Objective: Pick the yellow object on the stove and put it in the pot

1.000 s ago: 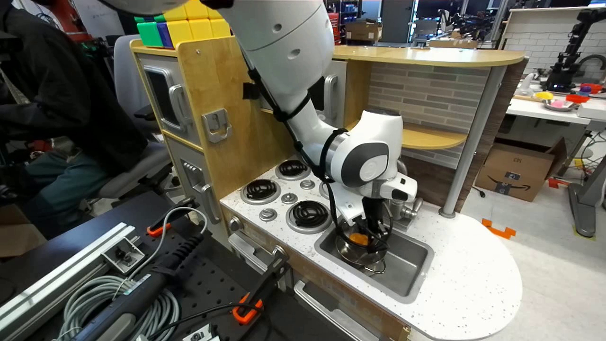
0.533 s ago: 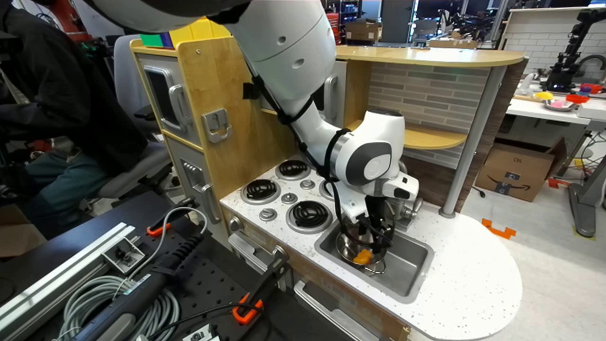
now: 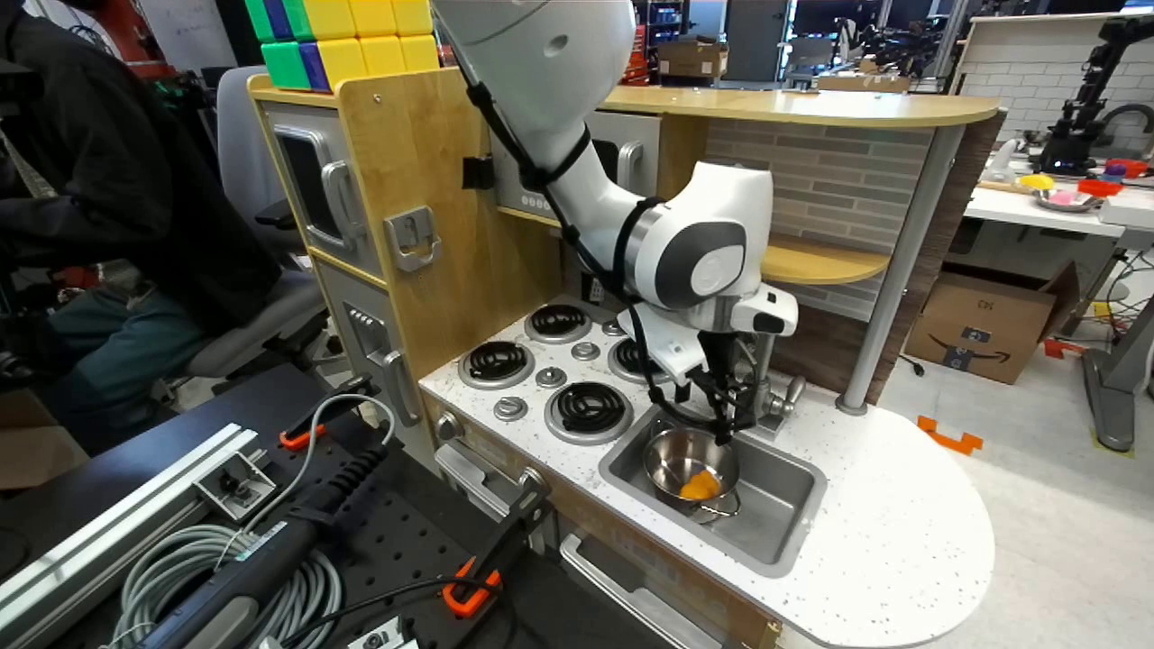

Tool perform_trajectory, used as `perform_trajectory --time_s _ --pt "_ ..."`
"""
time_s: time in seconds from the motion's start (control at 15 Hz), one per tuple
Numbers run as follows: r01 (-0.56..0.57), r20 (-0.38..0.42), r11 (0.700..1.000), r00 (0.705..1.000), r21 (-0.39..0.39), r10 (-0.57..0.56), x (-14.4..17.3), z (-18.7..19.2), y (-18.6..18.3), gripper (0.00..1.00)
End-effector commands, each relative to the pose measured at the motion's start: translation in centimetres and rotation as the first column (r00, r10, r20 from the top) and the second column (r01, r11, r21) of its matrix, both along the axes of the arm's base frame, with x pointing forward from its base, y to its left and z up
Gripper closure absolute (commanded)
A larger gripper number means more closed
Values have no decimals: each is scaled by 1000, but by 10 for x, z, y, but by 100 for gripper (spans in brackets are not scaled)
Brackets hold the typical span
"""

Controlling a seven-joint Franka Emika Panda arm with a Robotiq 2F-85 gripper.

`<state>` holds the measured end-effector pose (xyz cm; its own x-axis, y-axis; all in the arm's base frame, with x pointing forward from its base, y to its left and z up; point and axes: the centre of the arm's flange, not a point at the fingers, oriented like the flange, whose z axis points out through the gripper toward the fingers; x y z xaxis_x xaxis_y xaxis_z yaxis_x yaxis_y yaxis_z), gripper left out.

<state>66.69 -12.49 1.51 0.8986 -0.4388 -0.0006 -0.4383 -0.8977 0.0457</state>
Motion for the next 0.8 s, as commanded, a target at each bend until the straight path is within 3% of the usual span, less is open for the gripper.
perform_trajectory --time_s 0.0,0.33,0.53,0.6,0.73 --pt "-68 -13 997 998 29 68 -30 69 1 0" --pt "-206 -41 977 977 57 209 -67 149 -3 0" --pt "-261 -19 962 965 76 263 -89 195 -8 0" --pt "-219 -11 975 976 45 220 -54 153 -7 0" --pt "-240 -6 969 971 55 241 -68 179 -9 0"
